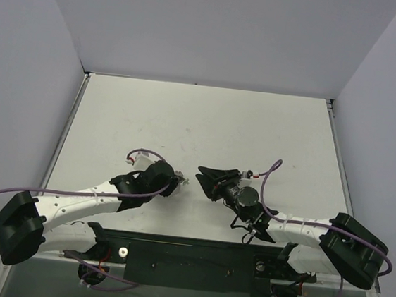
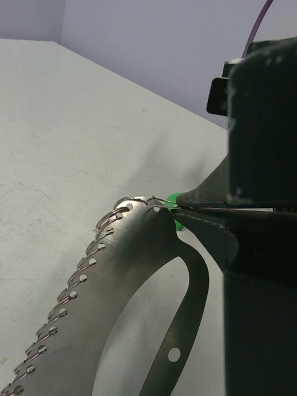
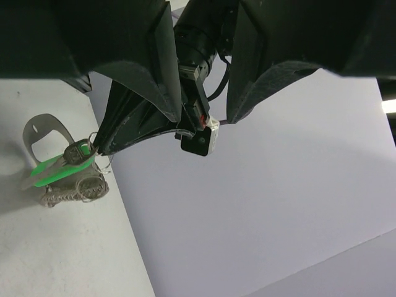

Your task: Remove the keys from the keyring

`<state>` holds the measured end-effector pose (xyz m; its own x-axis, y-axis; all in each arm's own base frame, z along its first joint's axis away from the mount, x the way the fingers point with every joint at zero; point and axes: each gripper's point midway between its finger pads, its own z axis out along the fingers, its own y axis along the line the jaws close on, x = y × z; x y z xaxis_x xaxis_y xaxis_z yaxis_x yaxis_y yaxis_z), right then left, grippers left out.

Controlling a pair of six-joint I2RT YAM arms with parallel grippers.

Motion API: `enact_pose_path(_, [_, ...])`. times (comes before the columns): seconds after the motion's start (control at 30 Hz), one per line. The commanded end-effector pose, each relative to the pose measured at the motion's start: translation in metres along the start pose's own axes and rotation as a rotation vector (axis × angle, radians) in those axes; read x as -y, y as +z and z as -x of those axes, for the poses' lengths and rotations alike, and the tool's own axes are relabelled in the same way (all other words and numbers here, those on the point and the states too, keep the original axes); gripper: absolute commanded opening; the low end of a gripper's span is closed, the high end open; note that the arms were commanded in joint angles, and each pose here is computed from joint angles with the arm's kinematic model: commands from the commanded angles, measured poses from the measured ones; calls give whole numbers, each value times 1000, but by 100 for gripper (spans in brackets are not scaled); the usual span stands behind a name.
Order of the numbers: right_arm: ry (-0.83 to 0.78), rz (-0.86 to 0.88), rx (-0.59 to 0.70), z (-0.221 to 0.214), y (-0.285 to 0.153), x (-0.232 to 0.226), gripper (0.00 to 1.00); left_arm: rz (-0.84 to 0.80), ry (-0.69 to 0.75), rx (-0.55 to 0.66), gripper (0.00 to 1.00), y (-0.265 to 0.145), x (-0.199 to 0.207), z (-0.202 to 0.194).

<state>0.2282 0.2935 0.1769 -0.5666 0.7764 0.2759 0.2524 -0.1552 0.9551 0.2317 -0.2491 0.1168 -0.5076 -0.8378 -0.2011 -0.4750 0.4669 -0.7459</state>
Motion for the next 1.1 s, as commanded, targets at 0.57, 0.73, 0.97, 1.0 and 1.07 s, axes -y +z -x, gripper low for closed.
enact_pose_path(0.57, [62, 16, 69, -23, -4, -8, 25, -218, -72, 2, 0, -22, 42, 12])
enact_pose_path(0.73, [75, 7, 67, -26, 0, -4, 24, -243, -43, 2, 0, -25, 48, 12])
enact_pose_path(0.97, [128, 2, 49, -40, 10, -3, 23, -326, 22, 44, 0, -28, 61, 16])
enact_pose_path(1.0, [129, -2, 51, -41, 10, 0, 23, -329, 42, 54, 0, -29, 62, 18])
enact_pose_path(1.07, [126, -11, 66, -40, 10, 3, 23, -340, 76, 68, 0, -31, 64, 19])
